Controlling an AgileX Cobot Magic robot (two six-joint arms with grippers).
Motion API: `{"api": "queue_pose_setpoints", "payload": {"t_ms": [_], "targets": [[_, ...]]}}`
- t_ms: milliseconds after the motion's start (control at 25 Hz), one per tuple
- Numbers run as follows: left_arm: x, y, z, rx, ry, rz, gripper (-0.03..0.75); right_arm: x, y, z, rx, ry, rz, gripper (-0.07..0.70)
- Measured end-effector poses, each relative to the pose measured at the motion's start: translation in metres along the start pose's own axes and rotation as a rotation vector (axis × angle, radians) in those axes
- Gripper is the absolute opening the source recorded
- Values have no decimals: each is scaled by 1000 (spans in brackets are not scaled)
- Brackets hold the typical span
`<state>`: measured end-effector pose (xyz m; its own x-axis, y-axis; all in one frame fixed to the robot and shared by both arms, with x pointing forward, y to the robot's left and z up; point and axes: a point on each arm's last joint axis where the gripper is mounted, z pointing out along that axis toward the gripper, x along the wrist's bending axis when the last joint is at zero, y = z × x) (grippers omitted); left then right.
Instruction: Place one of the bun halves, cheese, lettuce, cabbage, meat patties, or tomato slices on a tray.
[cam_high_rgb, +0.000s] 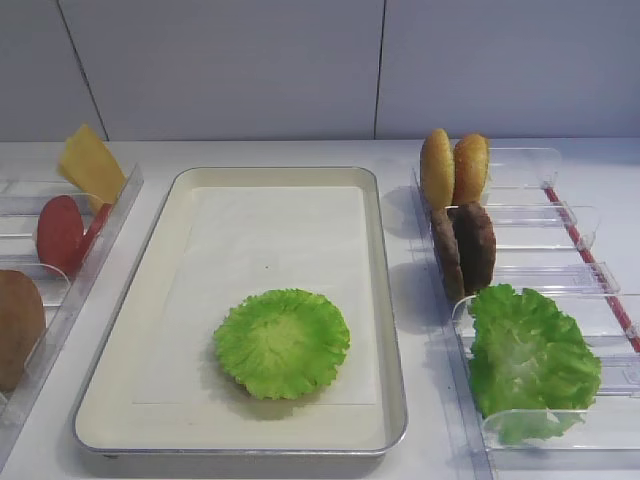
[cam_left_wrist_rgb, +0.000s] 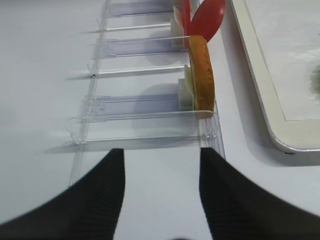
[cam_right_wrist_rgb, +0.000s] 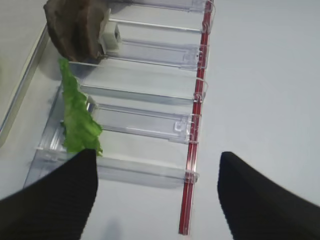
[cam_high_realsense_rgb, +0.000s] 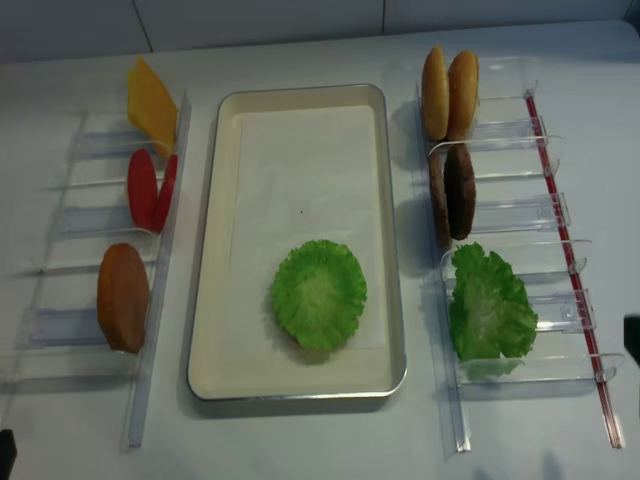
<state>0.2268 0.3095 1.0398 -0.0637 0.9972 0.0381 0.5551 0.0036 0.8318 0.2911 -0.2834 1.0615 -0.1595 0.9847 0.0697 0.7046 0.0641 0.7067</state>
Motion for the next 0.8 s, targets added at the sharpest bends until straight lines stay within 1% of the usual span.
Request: {"api": "queue_pose_setpoints", "payload": {"t_ms": [120,320,400,520,800], "targets": [[0,0,0,0,0,0,340,1,-19,-12,-24,-34,-1,522],[0,0,0,0,0,0,340,5,-44,-35,-160,-88,-18,522],[0,0,0,0,0,0,340,6,-54,-38,-202,-98,-26,522],[0,0,0,0,0,0,340,5,-60,-34,-198,-100,-25,522],[0,0,0,0,0,0,340,3,-59,-26,-216,-108,-25,515]]}}
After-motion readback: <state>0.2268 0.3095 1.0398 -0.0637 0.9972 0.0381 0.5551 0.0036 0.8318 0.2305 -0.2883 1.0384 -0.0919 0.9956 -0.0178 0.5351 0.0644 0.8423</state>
